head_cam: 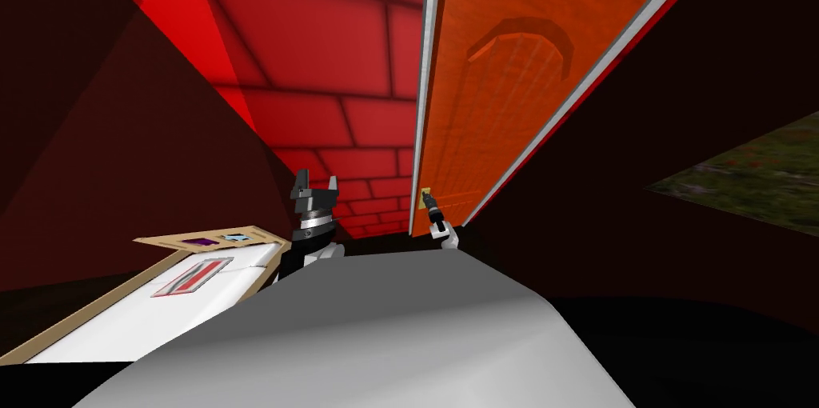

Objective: Pull the door open

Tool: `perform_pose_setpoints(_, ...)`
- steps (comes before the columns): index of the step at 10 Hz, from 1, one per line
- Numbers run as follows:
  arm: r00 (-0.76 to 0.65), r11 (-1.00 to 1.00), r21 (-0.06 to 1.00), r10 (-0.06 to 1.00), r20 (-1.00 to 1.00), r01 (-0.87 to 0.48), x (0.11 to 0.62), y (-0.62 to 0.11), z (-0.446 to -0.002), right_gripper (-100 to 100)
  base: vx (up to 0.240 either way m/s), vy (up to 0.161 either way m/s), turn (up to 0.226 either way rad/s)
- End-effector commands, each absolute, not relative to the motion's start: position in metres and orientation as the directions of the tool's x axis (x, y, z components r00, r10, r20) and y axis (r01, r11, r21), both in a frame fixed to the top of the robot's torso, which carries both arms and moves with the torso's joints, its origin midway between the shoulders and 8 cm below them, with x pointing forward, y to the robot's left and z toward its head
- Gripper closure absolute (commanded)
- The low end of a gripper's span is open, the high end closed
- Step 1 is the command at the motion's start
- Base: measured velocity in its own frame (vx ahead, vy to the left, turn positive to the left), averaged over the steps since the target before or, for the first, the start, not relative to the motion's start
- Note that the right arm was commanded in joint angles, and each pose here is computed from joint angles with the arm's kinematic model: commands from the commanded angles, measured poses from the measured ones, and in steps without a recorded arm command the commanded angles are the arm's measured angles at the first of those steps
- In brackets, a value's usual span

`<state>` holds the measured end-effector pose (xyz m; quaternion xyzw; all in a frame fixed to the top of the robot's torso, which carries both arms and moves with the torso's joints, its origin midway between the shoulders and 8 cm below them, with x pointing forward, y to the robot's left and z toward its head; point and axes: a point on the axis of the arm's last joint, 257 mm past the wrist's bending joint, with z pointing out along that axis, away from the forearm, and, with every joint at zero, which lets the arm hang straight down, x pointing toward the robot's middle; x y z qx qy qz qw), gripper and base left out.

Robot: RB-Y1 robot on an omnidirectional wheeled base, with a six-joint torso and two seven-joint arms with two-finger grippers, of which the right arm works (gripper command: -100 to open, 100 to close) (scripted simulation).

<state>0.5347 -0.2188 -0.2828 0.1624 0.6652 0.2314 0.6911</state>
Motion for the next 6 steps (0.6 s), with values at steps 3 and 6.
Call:
perform_pose_setpoints(3,-0.007,0.768,0.631,0.634,-0.773,-0.109,0.5316,-0.2095,-0.2833,100,-0.043,-0.017,0.07)
perform_pose_setpoints(6,-0.003,0.676,0.73,0.733,-0.68,-0.101,0.5286,-0.2161,-0.281,100,-0.045,-0.017,0.098)
